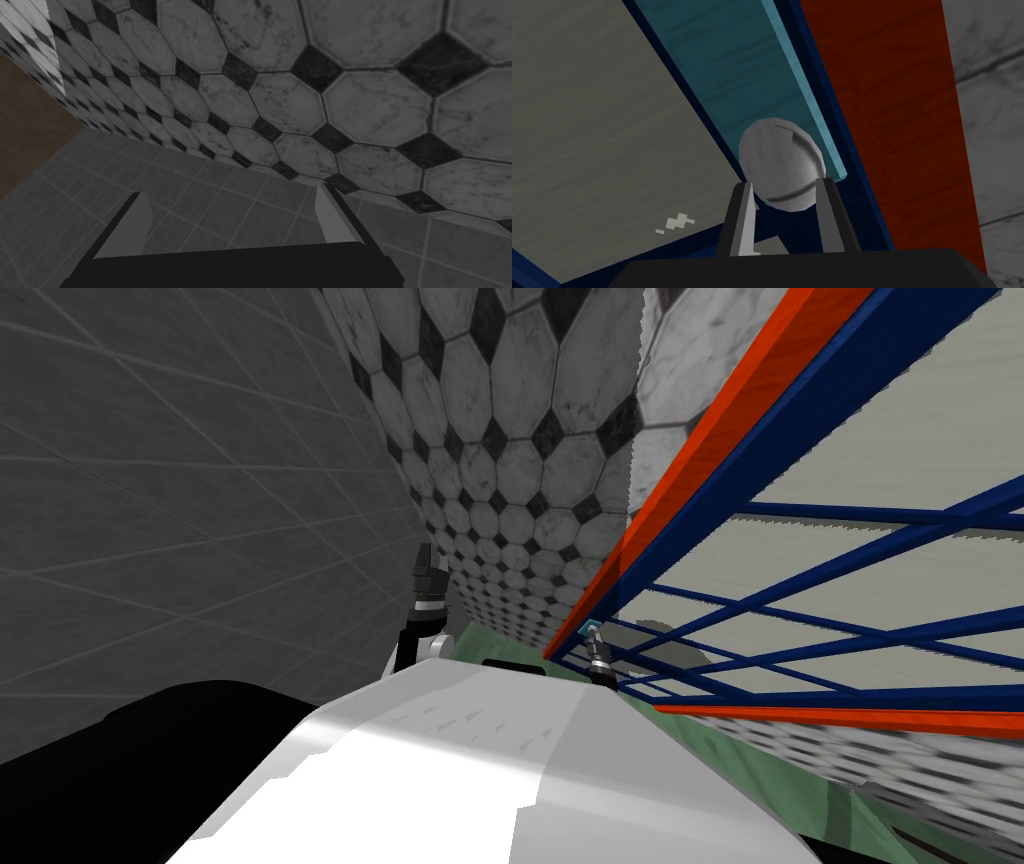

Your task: Pull the door open

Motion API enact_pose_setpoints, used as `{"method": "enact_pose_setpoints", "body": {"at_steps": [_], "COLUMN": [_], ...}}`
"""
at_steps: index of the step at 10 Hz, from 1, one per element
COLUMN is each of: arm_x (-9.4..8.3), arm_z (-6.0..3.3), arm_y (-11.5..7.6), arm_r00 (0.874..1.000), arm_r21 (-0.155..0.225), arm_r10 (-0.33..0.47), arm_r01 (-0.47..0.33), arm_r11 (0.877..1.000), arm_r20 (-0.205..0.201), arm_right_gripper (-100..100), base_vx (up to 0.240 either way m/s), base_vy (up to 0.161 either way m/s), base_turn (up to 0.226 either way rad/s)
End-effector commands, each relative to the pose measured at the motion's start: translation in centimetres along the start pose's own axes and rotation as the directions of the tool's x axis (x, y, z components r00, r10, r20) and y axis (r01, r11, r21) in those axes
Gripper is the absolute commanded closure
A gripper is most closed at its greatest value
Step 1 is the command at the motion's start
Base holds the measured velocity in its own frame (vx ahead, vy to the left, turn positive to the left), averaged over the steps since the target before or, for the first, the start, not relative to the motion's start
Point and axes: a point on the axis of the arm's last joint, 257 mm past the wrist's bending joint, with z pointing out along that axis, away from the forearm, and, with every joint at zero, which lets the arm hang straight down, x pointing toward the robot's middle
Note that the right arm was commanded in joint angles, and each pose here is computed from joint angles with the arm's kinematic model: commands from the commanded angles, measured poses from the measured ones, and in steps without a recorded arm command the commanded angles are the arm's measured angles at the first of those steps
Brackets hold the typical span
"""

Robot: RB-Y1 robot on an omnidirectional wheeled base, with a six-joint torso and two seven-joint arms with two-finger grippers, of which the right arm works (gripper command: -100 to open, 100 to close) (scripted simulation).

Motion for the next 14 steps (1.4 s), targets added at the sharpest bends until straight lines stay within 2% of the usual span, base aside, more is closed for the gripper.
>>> {"method": "enact_pose_setpoints", "body": {"at_steps": [1, 2, 5, 7, 12, 13, 14], "arm_x": [0.0, -0.1, -0.4, -0.6, -1.2, -1.4, -1.2], "arm_z": [-0.13, -0.7, -1.91, -2.89, -5.11, -5.6, -5.3], "arm_y": [0.4, -0.5, -1.7, -2.7, -4.7, -5.1, -4.9], "arm_r00": [0.998, 1.0, 0.995, 0.986, 0.947, 0.935, 0.943], "arm_r21": [-0.005, 0.003, 0.004, 0.004, -0.002, -0.004, -0.002], "arm_r10": [0.065, -0.006, -0.095, -0.166, -0.321, -0.353, -0.332], "arm_r01": [-0.065, 0.006, 0.095, 0.166, 0.321, 0.353, 0.332], "arm_r11": [0.998, 1.0, 0.995, 0.986, 0.947, 0.935, 0.943], "arm_r20": [0.008, 0.0, -0.006, -0.012, -0.025, -0.028, -0.027], "arm_right_gripper": [100, -100, -100, -100, -100, -100, -100], "base_vx": [-0.053, -0.036, -0.033, -0.039, -0.041, -0.044, -0.02], "base_vy": [-0.014, 0.018, 0.067, 0.066, 0.068, 0.046, 0.022], "base_turn": [0.079, 0.0, -0.033, -0.027, -0.027, -0.025, -0.01]}}
